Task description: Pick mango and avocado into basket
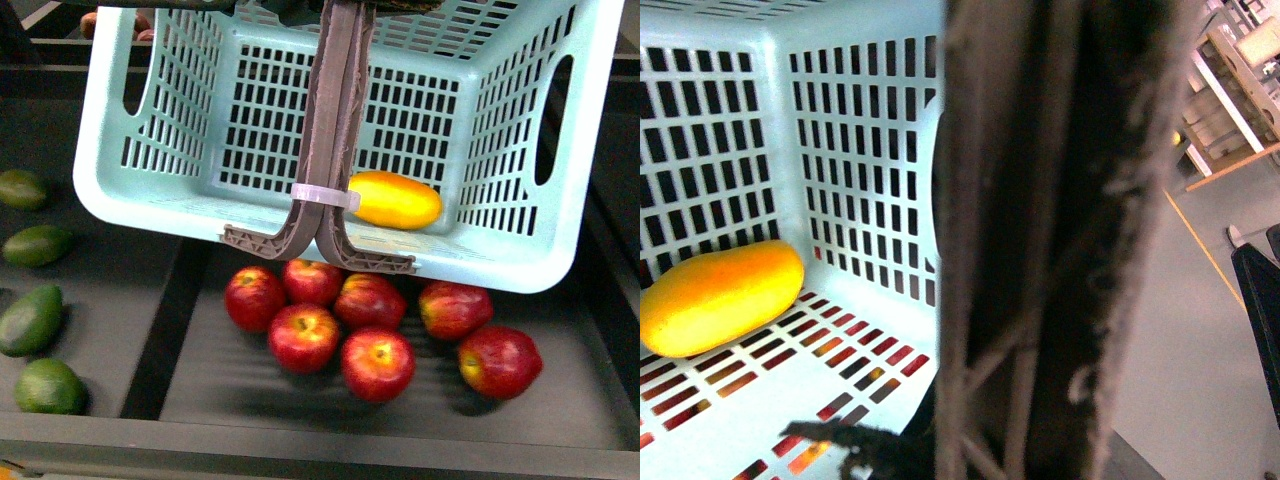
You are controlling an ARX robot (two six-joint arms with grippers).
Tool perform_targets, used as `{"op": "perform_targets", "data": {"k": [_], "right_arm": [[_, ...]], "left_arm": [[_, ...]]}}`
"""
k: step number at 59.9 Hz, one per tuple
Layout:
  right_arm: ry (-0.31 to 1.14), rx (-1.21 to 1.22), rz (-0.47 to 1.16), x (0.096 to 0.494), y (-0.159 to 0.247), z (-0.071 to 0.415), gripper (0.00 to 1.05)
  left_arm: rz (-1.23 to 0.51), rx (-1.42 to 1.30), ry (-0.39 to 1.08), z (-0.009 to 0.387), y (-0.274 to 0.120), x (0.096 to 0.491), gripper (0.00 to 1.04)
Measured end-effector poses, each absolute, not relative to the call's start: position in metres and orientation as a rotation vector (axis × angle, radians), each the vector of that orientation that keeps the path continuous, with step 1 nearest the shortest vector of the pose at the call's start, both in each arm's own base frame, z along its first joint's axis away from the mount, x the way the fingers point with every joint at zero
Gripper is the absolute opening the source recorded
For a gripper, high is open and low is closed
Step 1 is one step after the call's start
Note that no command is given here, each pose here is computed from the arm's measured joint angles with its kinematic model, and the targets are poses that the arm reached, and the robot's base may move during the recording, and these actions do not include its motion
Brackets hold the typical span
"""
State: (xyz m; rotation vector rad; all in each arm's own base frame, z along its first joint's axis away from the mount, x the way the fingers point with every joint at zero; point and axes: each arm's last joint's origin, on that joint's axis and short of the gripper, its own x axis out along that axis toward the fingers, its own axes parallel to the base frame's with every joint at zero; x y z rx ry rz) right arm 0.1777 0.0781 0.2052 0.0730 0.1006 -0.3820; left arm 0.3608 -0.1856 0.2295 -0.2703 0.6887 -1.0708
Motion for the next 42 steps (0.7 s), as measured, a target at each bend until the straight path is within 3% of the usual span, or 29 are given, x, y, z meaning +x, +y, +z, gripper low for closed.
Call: {"op": "perform_targets", "data": {"k": [42], "right_arm": [[0.101, 0.073, -0.381, 0.1776, 0.0782, 0.2052, 0.96]], "left_arm": [[-1.074, -0.273, 0.694, 0.2283, -0.1864, 0.3607, 0.05]]}}
